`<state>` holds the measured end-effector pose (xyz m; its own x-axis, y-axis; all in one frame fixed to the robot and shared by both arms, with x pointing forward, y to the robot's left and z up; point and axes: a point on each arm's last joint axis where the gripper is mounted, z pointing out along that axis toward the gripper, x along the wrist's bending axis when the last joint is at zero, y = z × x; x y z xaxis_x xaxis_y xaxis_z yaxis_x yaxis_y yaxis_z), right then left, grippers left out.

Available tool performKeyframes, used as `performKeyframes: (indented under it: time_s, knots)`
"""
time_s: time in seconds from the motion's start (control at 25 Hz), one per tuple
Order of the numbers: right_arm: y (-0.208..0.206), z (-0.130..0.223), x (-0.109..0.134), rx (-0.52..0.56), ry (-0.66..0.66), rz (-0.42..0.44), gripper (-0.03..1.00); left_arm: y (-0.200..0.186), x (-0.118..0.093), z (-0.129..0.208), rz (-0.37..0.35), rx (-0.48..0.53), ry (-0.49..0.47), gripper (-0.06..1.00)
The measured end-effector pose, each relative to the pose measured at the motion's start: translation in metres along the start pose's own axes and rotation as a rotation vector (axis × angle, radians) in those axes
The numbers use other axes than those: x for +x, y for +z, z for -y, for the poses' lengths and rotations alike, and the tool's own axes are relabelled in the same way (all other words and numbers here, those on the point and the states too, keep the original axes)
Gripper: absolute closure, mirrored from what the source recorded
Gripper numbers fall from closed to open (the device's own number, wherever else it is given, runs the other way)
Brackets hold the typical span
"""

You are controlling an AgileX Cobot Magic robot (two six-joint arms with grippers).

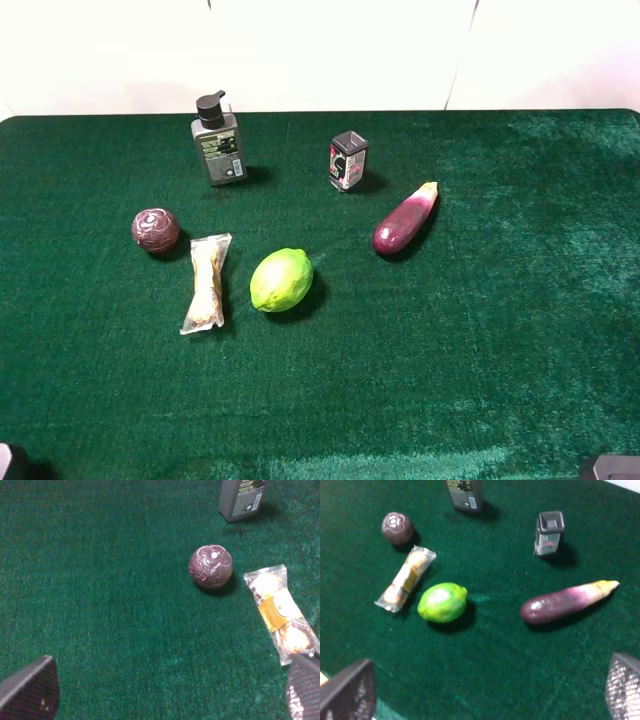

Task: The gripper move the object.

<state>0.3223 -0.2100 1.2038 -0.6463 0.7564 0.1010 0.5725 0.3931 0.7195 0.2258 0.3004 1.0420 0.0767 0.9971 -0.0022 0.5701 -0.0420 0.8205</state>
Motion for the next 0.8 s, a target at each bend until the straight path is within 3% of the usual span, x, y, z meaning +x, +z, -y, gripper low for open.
performKeyframes:
  time_s: [0.2,0.44,0.8]
  knots:
    - [-0.011,0.037,-0.010,-0.025,0.033,0.035,0.27,0.000,0.000,0.000,0.000,0.000,0.000,0.03]
    - [-0.014,0.091,-0.029,-0.067,0.173,0.222,0.27,0.000,0.000,0.000,0.000,0.000,0.000,0.03]
    - [-0.005,0.169,-0.027,-0.237,0.295,0.436,0.27,0.000,0.000,0.000,0.000,0.000,0.000,0.03]
